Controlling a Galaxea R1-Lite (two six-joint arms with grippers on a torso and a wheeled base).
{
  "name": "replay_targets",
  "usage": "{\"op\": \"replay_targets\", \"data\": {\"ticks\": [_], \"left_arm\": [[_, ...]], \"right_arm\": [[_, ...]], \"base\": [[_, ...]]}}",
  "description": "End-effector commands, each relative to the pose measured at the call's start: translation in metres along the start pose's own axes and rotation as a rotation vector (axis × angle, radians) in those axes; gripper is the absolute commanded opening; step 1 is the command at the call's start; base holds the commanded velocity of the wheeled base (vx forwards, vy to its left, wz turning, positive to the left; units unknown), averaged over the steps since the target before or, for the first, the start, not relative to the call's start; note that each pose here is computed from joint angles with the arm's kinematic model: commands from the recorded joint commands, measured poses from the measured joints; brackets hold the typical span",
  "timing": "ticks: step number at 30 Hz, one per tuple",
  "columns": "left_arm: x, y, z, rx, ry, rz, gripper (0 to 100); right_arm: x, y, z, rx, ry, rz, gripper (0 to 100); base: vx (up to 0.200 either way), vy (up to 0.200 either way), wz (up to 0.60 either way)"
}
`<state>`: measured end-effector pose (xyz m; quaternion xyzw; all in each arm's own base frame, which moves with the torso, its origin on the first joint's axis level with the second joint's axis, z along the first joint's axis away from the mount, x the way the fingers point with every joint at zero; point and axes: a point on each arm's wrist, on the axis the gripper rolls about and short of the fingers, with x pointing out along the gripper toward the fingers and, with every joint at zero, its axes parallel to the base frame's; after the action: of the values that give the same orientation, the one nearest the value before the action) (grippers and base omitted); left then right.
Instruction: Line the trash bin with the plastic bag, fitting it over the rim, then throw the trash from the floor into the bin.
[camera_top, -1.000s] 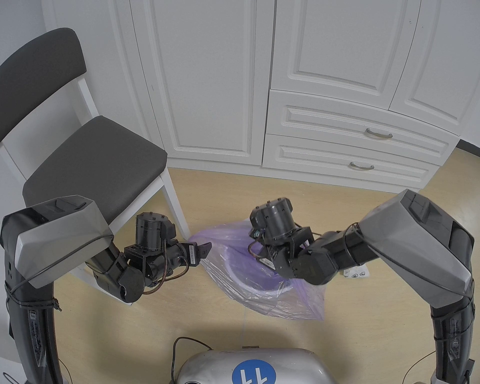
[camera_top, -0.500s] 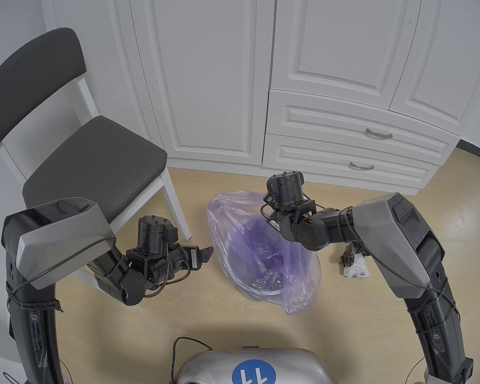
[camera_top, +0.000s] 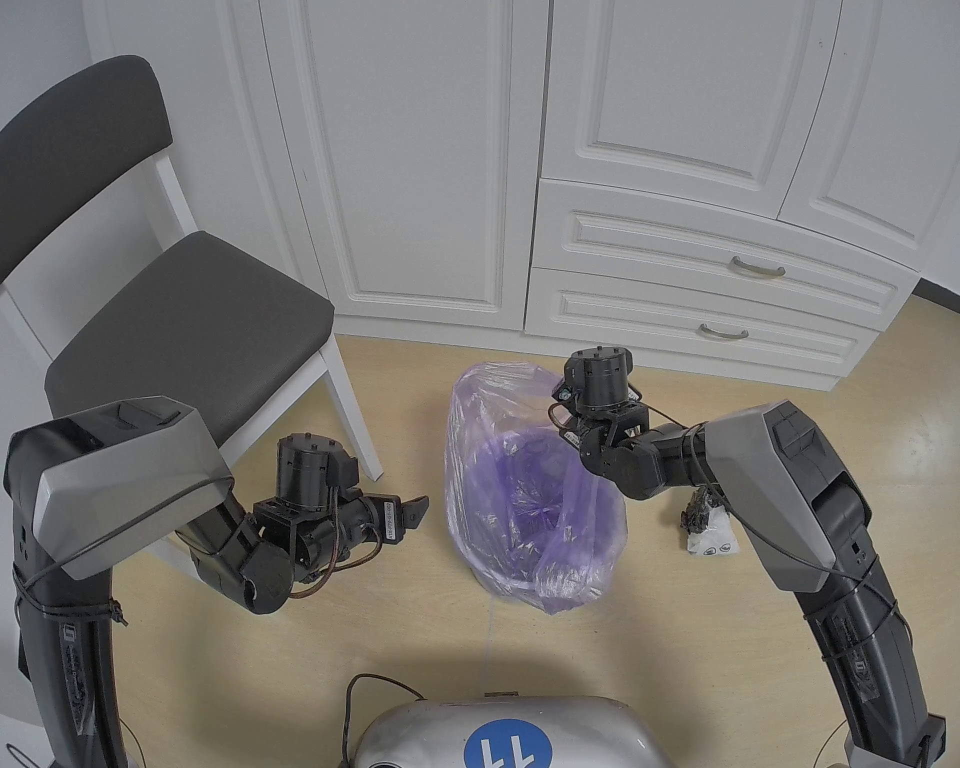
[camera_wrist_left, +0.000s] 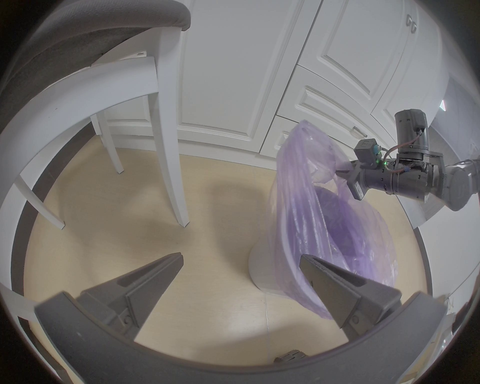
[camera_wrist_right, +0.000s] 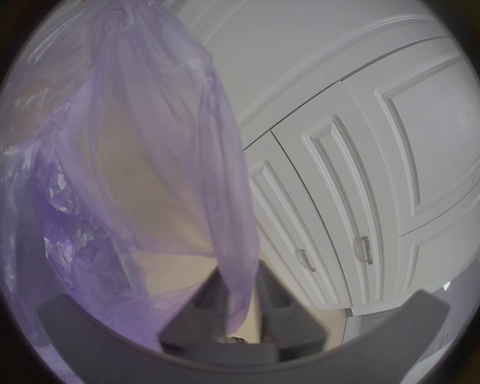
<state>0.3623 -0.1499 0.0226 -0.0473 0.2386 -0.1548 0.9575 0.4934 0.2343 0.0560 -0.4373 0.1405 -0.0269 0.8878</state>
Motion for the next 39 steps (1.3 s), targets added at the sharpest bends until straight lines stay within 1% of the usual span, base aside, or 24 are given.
{"op": "replay_targets", "data": {"ticks": [1, 2, 3, 5, 7, 8, 9, 10, 11, 12, 13, 14, 15, 16, 20, 23, 30, 32, 35, 36, 39], "left_arm": [[-0.001, -0.001, 0.0, -0.001, -0.011, -0.005, 100], [-0.001, -0.001, 0.0, -0.001, -0.014, -0.005, 100], [-0.001, -0.001, 0.0, -0.001, -0.02, -0.007, 100], [-0.002, -0.002, 0.0, 0.0, -0.024, -0.009, 100], [-0.002, -0.002, 0.0, 0.003, -0.024, -0.009, 100], [-0.002, -0.002, 0.0, 0.004, -0.025, -0.009, 100], [-0.002, -0.002, -0.001, 0.01, -0.024, -0.01, 100], [-0.002, -0.003, -0.002, 0.015, -0.02, -0.011, 100], [-0.002, -0.003, -0.002, 0.015, -0.02, -0.011, 100], [-0.004, -0.004, -0.003, 0.018, -0.016, -0.013, 100], [-0.004, -0.004, -0.003, 0.018, -0.019, -0.013, 100], [-0.005, -0.004, -0.003, 0.018, -0.027, -0.015, 100], [-0.005, -0.004, -0.003, 0.018, -0.027, -0.015, 100], [-0.005, -0.004, -0.002, 0.017, -0.041, -0.019, 100], [-0.006, -0.005, -0.003, 0.018, -0.044, -0.023, 100], [-0.006, -0.005, -0.003, 0.019, -0.044, -0.024, 100], [-0.005, -0.005, -0.005, 0.019, -0.039, -0.023, 100], [-0.005, -0.005, -0.005, 0.019, -0.039, -0.023, 100], [-0.005, -0.005, -0.005, 0.019, -0.041, -0.023, 100], [-0.005, -0.005, -0.005, 0.019, -0.039, -0.023, 100], [-0.004, -0.005, -0.005, 0.019, -0.039, -0.023, 100]], "right_arm": [[-0.016, -0.01, 0.02, 0.03, -0.047, -0.003, 100], [-0.022, -0.012, 0.026, 0.034, -0.058, -0.003, 100], [-0.034, -0.022, 0.039, 0.045, -0.083, -0.005, 100], [-0.053, -0.036, 0.054, 0.029, -0.091, 0.02, 100], [-0.077, -0.051, 0.067, -0.004, -0.072, 0.072, 100], [-0.079, -0.051, 0.067, -0.006, -0.069, 0.077, 100], [-0.091, -0.057, 0.07, -0.027, -0.041, 0.118, 100], [-0.099, -0.06, 0.067, -0.053, 0.005, 0.168, 100], [-0.099, -0.06, 0.067, -0.053, 0.005, 0.168, 100], [-0.109, -0.058, 0.061, -0.043, 0.084, 0.236, 100], [-0.113, -0.054, 0.059, -0.022, 0.113, 0.256, 100], [-0.116, -0.051, 0.058, 0.01, 0.145, 0.273, 100], [-0.116, -0.051, 0.058, 0.01, 0.145, 0.273, 100], [-0.124, -0.045, 0.053, 0.055, 0.21, 0.305, 100], [-0.145, -0.029, 0.046, 0.133, 0.344, 0.369, 100], [-0.15, -0.015, 0.04, 0.183, 0.418, 0.403, 100], [-0.143, 0.001, 0.029, 0.243, 0.492, 0.429, 100], [-0.139, 0.005, 0.023, 0.253, 0.524, 0.46, 100], [-0.13, 0.003, 0.013, 0.306, 0.585, 0.561, 100], [-0.125, 0.003, 0.008, 0.322, 0.606, 0.58, 100], [-0.113, -0.003, -0.001, 0.362, 0.636, 0.588, 100]], "base": [[0.0, 0.0, 0.0], [0.0, 0.0, 0.0], [0.0, 0.0, 0.0], [0.0, 0.0, 0.0], [0.0, 0.0, 0.0], [0.0, 0.0, 0.0], [0.0, 0.0, 0.0], [0.0, 0.0, 0.0], [0.0, 0.0, 0.0], [0.0, 0.0, 0.0], [0.0, 0.0, 0.0], [0.0, 0.0, 0.0], [0.0, 0.0, 0.0], [0.0, 0.0, 0.0], [0.0, 0.0, 0.0], [0.0, 0.0, 0.0], [0.0, 0.0, 0.0], [0.0, 0.0, 0.0], [0.0, 0.0, 0.0], [0.0, 0.0, 0.0], [0.0, 0.0, 0.0]]}}
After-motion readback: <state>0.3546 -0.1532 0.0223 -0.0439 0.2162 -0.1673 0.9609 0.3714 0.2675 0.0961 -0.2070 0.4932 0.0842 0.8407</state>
